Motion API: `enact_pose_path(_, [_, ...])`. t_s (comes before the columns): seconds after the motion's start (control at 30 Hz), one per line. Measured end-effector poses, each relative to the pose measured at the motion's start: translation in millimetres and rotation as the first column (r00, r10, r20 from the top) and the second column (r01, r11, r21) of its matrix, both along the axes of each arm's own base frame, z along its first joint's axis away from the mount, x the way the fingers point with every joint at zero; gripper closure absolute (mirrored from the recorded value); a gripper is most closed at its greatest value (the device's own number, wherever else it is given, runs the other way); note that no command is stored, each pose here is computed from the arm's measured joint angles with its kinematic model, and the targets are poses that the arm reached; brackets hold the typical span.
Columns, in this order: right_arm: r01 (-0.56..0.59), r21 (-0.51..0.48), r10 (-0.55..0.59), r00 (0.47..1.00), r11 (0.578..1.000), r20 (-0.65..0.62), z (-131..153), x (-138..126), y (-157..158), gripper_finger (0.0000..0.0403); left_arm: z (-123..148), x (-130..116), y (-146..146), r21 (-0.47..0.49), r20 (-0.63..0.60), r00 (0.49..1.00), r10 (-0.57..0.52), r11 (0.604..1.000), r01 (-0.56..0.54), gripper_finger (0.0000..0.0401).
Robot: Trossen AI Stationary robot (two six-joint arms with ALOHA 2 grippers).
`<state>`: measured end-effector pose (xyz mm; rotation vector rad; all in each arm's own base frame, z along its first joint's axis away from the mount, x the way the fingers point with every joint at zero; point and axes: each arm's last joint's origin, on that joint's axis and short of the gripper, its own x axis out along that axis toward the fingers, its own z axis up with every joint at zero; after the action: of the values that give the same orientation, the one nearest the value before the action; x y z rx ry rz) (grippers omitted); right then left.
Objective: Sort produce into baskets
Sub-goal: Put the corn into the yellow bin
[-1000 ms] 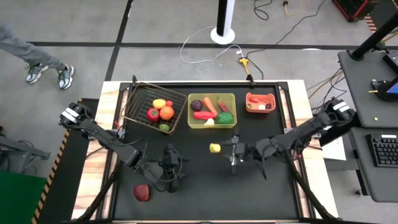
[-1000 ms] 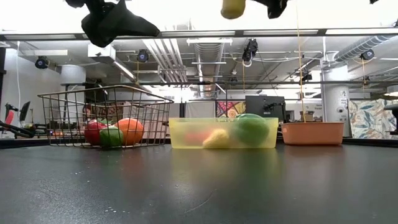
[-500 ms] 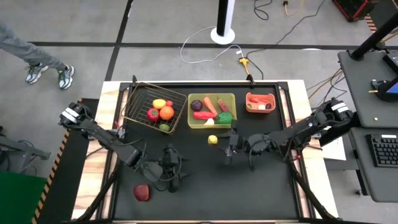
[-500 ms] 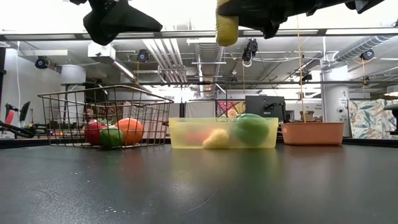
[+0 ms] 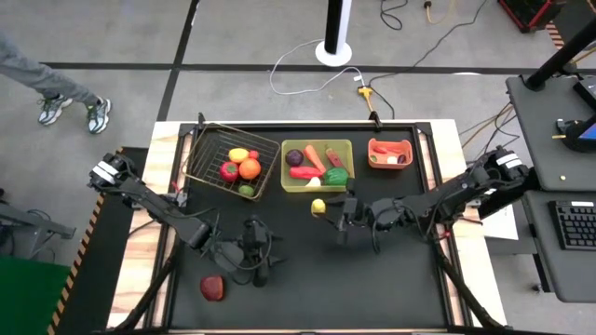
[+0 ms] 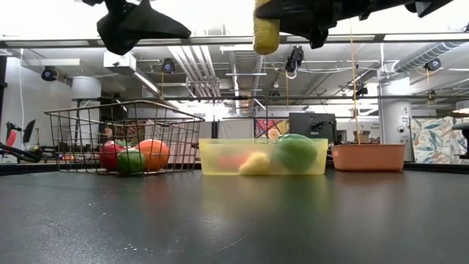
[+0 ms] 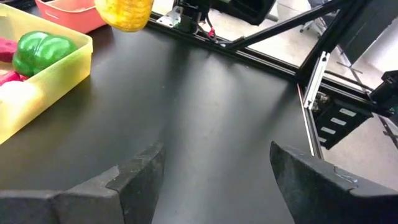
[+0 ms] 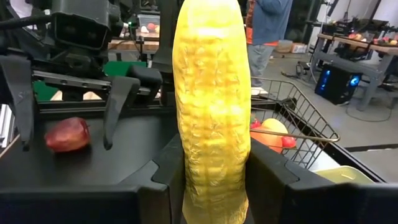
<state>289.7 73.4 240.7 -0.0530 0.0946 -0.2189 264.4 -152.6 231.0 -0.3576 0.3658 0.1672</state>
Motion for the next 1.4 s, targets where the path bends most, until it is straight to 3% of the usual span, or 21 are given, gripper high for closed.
enact_pose_path(0.5, [0.006, 0.047, -0.007, 1.000, 0.999, 0.013, 0, 0, -1, 0.0284, -7, 3, -2, 0.006, -0.014, 1.000, 0.006, 1.000, -0.006, 0.0131])
enact_pose_path(0.7, [0.023, 0.064, -0.028, 0.997, 0.998, 0.078, 7, 2, -6, 0.0284, -18, 8, -5, 0.018, -0.032, 0.999, 0.007, 1.000, -0.006, 0.0131])
enact_pose_path(1.0, [0.171, 0.101, -0.181, 0.978, 0.980, 0.101, 8, 9, -49, 0.0282, -22, 11, -7, 0.026, -0.026, 1.000, 0.005, 1.000, -0.004, 0.0131])
enact_pose_path(1.23, [0.306, 0.197, -0.324, 0.944, 0.932, 0.066, 2, 9, -89, 0.0284, -22, 11, -7, 0.042, -0.025, 1.000, 0.007, 0.999, -0.005, 0.0131])
enact_pose_path(1.4, [0.379, 0.191, -0.390, 0.920, 0.906, 0.025, -2, 7, -110, 0.0280, -22, 11, -7, 0.038, -0.024, 1.000, 0.008, 0.999, -0.007, 0.0131])
